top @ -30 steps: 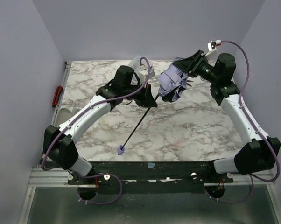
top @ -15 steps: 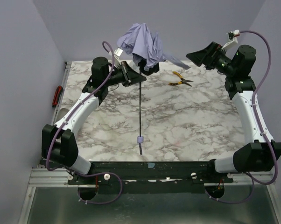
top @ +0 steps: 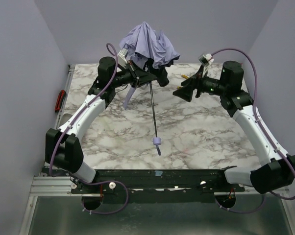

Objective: Open the umbrella

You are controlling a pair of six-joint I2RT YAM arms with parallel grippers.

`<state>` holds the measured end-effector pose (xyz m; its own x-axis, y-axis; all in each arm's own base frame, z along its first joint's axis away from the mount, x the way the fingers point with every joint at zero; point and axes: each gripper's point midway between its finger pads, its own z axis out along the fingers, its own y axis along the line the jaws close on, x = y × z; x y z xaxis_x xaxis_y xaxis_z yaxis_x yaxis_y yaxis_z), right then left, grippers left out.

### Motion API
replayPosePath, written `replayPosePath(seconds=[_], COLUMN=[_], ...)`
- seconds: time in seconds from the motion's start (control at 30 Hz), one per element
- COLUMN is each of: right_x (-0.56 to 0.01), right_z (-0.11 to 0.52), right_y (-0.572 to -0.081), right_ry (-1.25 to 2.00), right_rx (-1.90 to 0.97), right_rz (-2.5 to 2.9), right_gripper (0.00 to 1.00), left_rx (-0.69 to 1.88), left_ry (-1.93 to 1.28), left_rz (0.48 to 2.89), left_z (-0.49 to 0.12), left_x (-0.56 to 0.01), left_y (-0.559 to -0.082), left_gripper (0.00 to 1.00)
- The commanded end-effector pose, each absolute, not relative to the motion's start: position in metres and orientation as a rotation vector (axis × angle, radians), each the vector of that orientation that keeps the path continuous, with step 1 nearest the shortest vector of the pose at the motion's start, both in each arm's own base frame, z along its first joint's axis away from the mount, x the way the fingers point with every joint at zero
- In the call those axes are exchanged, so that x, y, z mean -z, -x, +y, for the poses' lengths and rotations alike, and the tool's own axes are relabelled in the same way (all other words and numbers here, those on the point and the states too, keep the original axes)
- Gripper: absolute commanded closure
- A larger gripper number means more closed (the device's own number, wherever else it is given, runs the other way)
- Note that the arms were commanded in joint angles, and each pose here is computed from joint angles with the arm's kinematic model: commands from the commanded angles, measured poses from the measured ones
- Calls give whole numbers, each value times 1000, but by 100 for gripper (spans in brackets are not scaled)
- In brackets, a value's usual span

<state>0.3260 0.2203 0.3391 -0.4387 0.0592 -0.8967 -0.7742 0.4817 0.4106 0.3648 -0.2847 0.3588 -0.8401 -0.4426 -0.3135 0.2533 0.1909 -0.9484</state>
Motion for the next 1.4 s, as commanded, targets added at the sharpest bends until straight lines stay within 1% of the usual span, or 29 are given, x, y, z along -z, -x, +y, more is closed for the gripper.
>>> replayPosePath(seconds=[0.0,0.07,0.13,0.2,0.3,0.43,0.53,0.6,0.67,0.73,1.03,1.07,1.1,1.13,1.17,1.2,1.23,1.27,1.3,1.33,1.37], right_x=[-337,-330,-332,-337,-348,-358,-361,-357,-355,-352,-338,-337,-338,-342,-348,-355,-362,-371,-379,-389,-398], right_z=[215,221,228,239,259,286,303,311,318,323,337,338,338,338,337,336,336,334,332,329,325], right_y=[-307,-301,-293,-283,-272,-260,-255,-252,-249,-245,-235,-236,-237,-240,-243,-246,-249,-254,-258,-263,-269], right_ry=[987,1091,1155,1217,1255,1288,1297,1324,1343,1364,1462,1462,1456,1438,1415,1393,1363,1321,1286,1233,1182], right_rx=[-696,-551,-445,-372,-285,-223,-201,-206,-209,-211,-172,-165,-162,-162,-168,-170,-187,-201,-213,-227,-232], right_rz=[1492,1356,1205,1046,843,645,565,532,501,473,358,358,364,380,399,423,463,509,546,596,638], right_gripper=[10,10,13,13,17,24,27,30,34,40,75,83,94,99,99,99,99,100,99,99,99], left_rx=[1779,1812,1850,1881,1922,1932,1923,1918,1913,1908,1902,1902,1903,1903,1895,1885,1861,1827,1796,1753,1716], left_ry=[252,270,283,292,283,324,375,396,391,387,404,402,401,398,391,368,320,263,237,219,197], left_rz=[1941,1956,1972,1990,2032,2137,2191,2212,2210,2208,2248,2247,2247,2245,2234,2210,2166,2118,2073,2031,1990], left_z=[-286,-287,-288,-289,-296,-305,-306,-306,-307,-309,-315,-315,-315,-314,-313,-310,-306,-300,-291,-280,-268], left_x=[-378,-380,-382,-384,-382,-359,-342,-337,-338,-339,-333,-333,-333,-334,-334,-336,-341,-346,-353,-358,-366], left_y=[-361,-355,-348,-341,-326,-310,-303,-301,-302,-303,-299,-299,-298,-298,-300,-303,-309,-317,-326,-339,-349], left_gripper=[100,100,100,100,100,100,100,100,100,100,100,100,100,94,83,69,54,33,16,6,1])
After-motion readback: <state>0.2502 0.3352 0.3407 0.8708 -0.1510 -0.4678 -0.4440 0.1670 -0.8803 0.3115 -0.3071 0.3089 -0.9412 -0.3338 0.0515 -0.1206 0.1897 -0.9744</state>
